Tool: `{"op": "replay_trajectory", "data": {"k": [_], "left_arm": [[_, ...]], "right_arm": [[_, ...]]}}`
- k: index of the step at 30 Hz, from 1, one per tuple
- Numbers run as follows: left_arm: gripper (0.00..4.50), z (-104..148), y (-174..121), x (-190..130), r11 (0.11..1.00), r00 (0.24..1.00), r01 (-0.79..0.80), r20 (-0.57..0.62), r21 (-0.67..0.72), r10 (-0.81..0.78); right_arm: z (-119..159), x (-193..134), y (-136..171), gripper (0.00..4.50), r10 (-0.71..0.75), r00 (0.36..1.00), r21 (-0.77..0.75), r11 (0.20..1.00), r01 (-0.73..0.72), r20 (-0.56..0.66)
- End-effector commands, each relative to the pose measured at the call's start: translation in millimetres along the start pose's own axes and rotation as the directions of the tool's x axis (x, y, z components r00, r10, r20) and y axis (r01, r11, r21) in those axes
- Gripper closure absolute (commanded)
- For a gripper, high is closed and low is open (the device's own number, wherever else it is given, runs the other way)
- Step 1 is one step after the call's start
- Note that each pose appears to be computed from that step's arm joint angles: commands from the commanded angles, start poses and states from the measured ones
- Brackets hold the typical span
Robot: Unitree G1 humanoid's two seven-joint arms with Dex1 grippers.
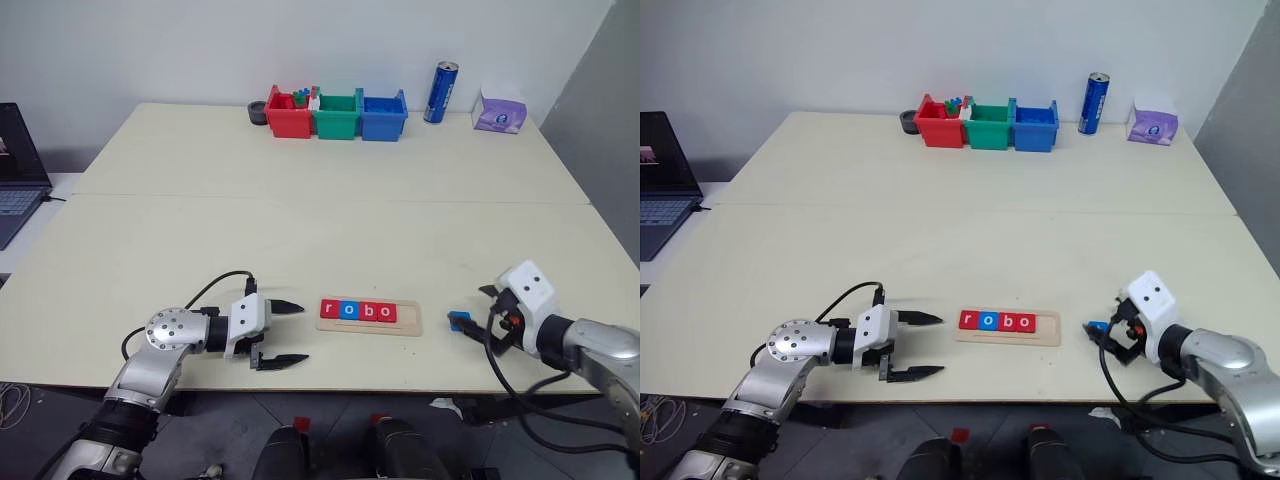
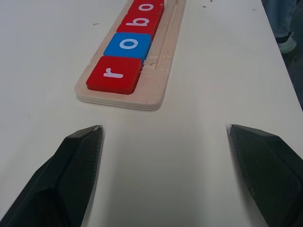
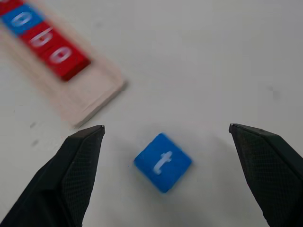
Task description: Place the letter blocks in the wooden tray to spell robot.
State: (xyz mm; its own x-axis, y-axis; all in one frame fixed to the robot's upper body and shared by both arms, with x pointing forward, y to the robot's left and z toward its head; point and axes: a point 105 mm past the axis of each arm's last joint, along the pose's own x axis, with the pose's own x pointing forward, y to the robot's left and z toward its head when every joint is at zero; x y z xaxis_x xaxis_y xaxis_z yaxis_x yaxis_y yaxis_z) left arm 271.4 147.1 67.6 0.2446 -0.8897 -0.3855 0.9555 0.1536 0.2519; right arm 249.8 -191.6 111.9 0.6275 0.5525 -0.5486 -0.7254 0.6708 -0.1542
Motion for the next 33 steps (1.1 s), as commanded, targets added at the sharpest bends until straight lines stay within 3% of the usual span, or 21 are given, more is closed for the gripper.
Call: {"op": "replay_trajectory", "data": {"k": [1,8,13,17,23,28,33], "left_arm": [[0.0,6.0,3.6,1.7,0.999,1.0,0.0,0.012,0.034,-0.001],[0.0,7.2,5.1,2.2,0.999,1.0,-0.005,0.012,0.041,0.005],[0.0,8.1,5.1,2.7,0.999,1.0,-0.008,0.014,0.045,0.008],[0.0,7.7,4.4,2.5,0.999,1.0,-0.01,0.012,0.045,0.01],[0.0,6.4,4.5,0.8,0.999,1.0,-0.017,0.007,0.044,0.017],[0.0,4.4,4.3,-0.8,0.999,1.0,-0.022,0.002,0.041,0.022],[0.0,4.3,4.8,-0.1,0.999,1.0,-0.026,0.005,0.042,0.026]], "right_arm": [[-5.1,3.9,0.1,0.03,0.121,0.992,-0.112,0.986,-0.123,-0.031],[-16.7,15.1,-26.7,0.03,0.171,0.979,-0.195,0.962,-0.19,-0.114],[-19.9,19.2,-29.1,0.03,0.24,0.959,-0.188,0.946,-0.265,-0.149],[-17.5,22.7,-29.9,0.9,0.263,0.957,-0.151,0.948,-0.28,-0.125],[-16.0,23.2,-29.4,3.05,0.27,0.955,-0.151,0.946,-0.286,-0.119],[12.9,26.4,-15.4,3.04,0.298,0.954,-0.201,0.933,-0.3,-0.038],[27.0,37.3,9.4,3.04,0.351,0.935,-0.265,0.898,-0.35,-0.045]]}}
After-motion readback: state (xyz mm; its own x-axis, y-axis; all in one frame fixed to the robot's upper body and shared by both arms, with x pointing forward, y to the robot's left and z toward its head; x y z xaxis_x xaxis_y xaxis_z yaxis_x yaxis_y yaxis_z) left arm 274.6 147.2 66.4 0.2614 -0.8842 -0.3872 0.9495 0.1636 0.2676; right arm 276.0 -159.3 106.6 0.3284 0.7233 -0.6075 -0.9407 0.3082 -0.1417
